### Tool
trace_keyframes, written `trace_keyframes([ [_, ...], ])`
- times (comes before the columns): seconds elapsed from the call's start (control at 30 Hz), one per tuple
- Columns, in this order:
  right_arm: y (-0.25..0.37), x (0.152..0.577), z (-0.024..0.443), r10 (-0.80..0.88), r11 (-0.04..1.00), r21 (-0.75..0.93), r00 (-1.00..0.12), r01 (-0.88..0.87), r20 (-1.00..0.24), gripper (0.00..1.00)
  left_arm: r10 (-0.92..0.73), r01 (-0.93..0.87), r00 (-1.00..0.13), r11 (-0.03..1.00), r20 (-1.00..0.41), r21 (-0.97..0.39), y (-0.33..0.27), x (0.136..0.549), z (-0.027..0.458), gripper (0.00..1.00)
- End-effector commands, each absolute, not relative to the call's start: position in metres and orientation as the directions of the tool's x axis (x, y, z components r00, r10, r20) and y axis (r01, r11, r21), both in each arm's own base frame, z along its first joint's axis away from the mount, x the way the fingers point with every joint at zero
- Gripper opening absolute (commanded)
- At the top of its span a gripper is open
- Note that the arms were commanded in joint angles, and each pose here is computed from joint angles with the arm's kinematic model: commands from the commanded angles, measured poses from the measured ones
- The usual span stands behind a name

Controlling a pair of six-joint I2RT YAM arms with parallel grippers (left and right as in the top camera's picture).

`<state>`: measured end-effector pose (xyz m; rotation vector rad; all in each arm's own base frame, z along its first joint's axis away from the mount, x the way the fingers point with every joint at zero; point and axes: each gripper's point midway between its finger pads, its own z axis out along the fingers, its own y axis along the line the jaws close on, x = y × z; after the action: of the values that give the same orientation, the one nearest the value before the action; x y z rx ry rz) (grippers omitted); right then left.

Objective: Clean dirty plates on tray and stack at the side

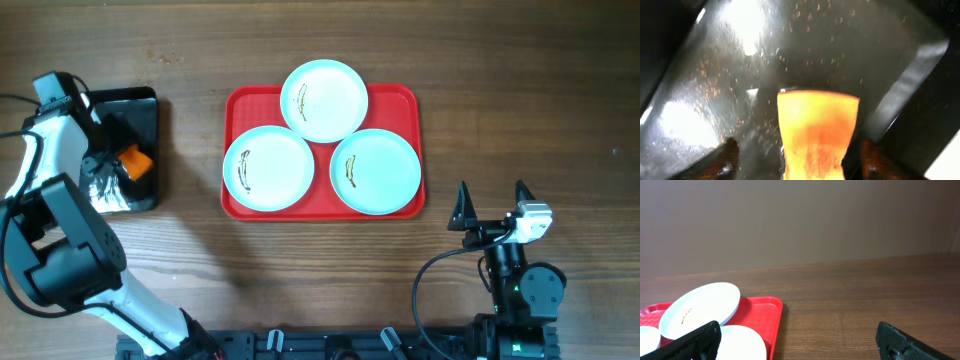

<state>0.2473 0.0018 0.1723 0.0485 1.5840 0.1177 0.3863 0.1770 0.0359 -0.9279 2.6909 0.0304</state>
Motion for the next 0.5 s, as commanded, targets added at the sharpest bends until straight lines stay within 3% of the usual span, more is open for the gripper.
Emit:
trace_keyframes([
  [0.0,-0.001,0.247,0.174,0.114,0.993,0.114,-0.007,-0.029,-0.993,1.0,-0.604,-0.604,-0.748,0.791,-0.275,-0.097,0.173,0.383,0.037,0.69],
  [0.23,-0.001,0.247,0.174,0.115,0.993,0.115,-0.007,-0.029,-0.993,1.0,-0.609,-0.606,-0.759,0.79,-0.231,-0.091,0.165,0.369,0.021,0.66],
  [0.37,-0.001,0.247,0.174,0.115,0.993,0.115,-0.007,-0.029,-0.993,1.0,-0.607,-0.593,-0.765,0.794,-0.215,-0.132,0.155,0.369,0.016,0.84],
  [0.47,-0.001,0.247,0.174,0.115,0.993,0.115,-0.007,-0.029,-0.993,1.0,-0.606,-0.575,-0.767,0.794,-0.208,-0.197,0.145,0.374,0.016,0.86],
])
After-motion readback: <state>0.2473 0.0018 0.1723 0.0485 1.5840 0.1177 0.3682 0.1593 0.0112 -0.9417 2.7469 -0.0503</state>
